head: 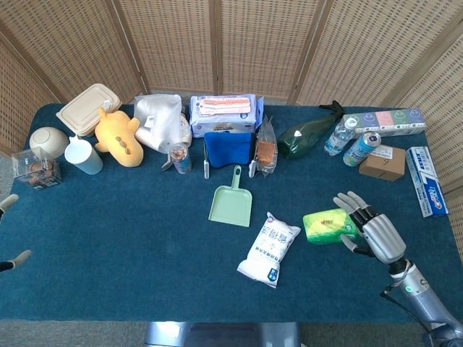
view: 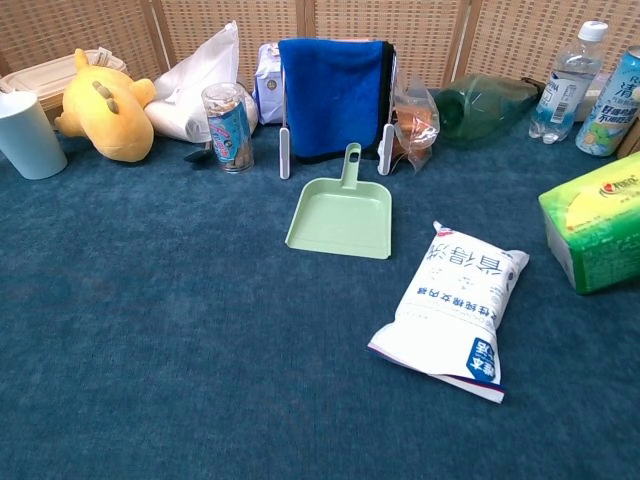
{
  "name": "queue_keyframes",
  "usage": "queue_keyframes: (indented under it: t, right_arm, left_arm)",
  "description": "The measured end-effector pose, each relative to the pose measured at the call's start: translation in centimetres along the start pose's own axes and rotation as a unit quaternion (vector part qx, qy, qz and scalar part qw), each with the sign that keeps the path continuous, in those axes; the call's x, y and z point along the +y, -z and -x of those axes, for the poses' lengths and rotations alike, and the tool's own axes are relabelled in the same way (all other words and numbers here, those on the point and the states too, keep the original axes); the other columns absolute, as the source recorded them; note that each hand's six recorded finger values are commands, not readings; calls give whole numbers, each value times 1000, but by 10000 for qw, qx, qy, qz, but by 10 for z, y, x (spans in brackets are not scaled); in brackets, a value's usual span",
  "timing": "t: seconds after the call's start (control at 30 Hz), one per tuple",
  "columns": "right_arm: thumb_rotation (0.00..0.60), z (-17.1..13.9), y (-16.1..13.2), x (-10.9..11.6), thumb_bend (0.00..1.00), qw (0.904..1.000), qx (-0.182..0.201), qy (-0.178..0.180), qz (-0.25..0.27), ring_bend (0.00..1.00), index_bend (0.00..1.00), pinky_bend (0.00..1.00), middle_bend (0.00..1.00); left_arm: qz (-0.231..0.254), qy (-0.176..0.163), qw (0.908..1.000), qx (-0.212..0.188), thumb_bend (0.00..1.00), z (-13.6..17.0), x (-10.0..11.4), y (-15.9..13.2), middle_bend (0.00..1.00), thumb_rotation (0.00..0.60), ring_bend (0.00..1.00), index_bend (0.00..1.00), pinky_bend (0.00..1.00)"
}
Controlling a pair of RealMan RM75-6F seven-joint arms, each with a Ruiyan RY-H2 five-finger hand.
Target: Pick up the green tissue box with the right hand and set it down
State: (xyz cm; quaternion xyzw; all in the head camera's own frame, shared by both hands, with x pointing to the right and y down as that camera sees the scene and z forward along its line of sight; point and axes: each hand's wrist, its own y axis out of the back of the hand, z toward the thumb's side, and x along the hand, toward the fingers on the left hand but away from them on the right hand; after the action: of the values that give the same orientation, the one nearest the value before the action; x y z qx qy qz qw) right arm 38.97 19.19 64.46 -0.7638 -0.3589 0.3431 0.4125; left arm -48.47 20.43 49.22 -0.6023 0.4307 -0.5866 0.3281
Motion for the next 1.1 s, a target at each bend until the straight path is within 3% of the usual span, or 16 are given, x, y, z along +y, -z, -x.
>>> queue_keyframes:
  t: [0.17,0.43,0.7,0.93,1.1]
  right_arm:
    - [600,-9,-5,-2,283,9996,221,-80,-145,0,0,181,0]
    - [547,-14,-1,-6,268,9990,157,-283,-298,0,0,118,0]
    - [498,-14,6,2,263,9976,-31,-305,-627,0,0,109,0]
    - [490,-10,0,12,261,9948,42,-306,-971,0,0,109,0]
    - [493,5,-7,11,264,9906,164,-585,-1225,0,0,109,0]
  left_arm:
    - [5,-12,10000,1,105,0,0,-1,0,600,0,113,0]
    - [25,-9,10000,10,104,1,1,-1,0,600,0,113,0]
    - [40,-5,10000,14,104,1,1,1,0,600,0,113,0]
    - [48,2,10000,-4,105,1,1,0,0,600,0,113,0]
    - [43,7,10000,1,105,2,1,0,0,600,0,113,0]
